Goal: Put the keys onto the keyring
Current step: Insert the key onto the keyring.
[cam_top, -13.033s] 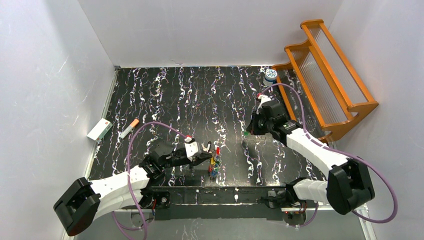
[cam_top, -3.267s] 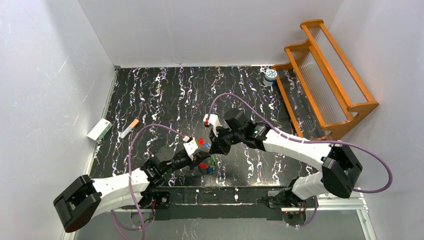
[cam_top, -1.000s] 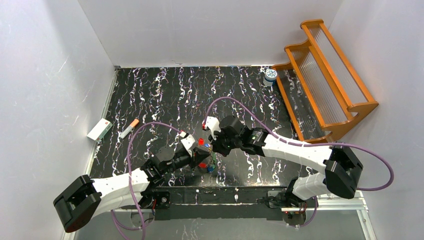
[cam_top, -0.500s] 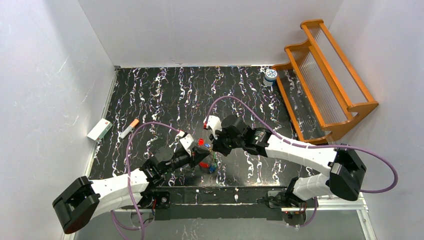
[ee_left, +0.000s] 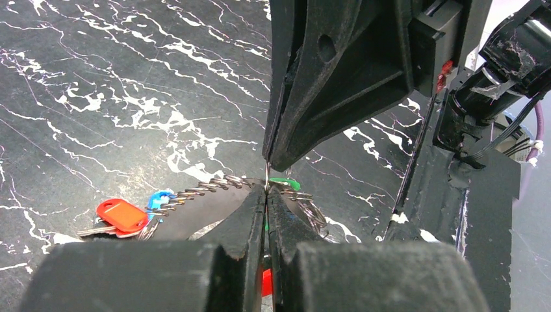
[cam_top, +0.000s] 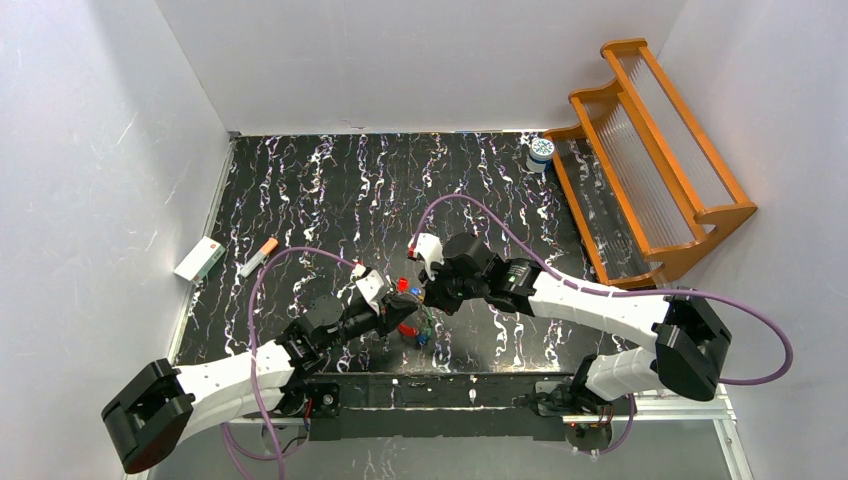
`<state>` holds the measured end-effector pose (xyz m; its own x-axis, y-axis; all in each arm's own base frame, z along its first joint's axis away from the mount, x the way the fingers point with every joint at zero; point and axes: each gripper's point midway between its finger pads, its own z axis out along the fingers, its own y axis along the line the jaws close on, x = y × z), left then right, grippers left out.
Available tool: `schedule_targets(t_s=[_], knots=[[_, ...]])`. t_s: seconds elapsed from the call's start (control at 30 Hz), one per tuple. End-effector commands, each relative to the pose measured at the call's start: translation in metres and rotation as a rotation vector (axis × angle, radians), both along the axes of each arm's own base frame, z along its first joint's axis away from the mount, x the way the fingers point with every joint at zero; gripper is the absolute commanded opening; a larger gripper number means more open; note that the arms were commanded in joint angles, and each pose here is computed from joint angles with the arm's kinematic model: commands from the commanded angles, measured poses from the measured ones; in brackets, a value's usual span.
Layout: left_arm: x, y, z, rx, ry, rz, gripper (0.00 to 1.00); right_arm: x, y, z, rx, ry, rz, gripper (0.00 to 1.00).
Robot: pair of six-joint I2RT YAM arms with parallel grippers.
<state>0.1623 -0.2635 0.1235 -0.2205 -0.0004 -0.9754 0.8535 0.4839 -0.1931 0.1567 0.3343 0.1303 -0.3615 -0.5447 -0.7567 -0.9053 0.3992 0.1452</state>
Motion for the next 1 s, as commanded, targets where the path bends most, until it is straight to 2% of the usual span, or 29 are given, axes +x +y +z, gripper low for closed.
schedule_targets(t_s=[0.0, 0.97], knots=[[0.002, -0.003, 0.026, -0.072, -0.069, -0.003, 0.00, 0.002, -0.002, -0.010, -0.019, 0.015, -0.029, 0.01], [0.004, -0.001, 0.026, -0.075, -0.074, 0.013, 0.00, 0.009, -0.020, -0.018, -0.047, 0.038, -0.114, 0.01]])
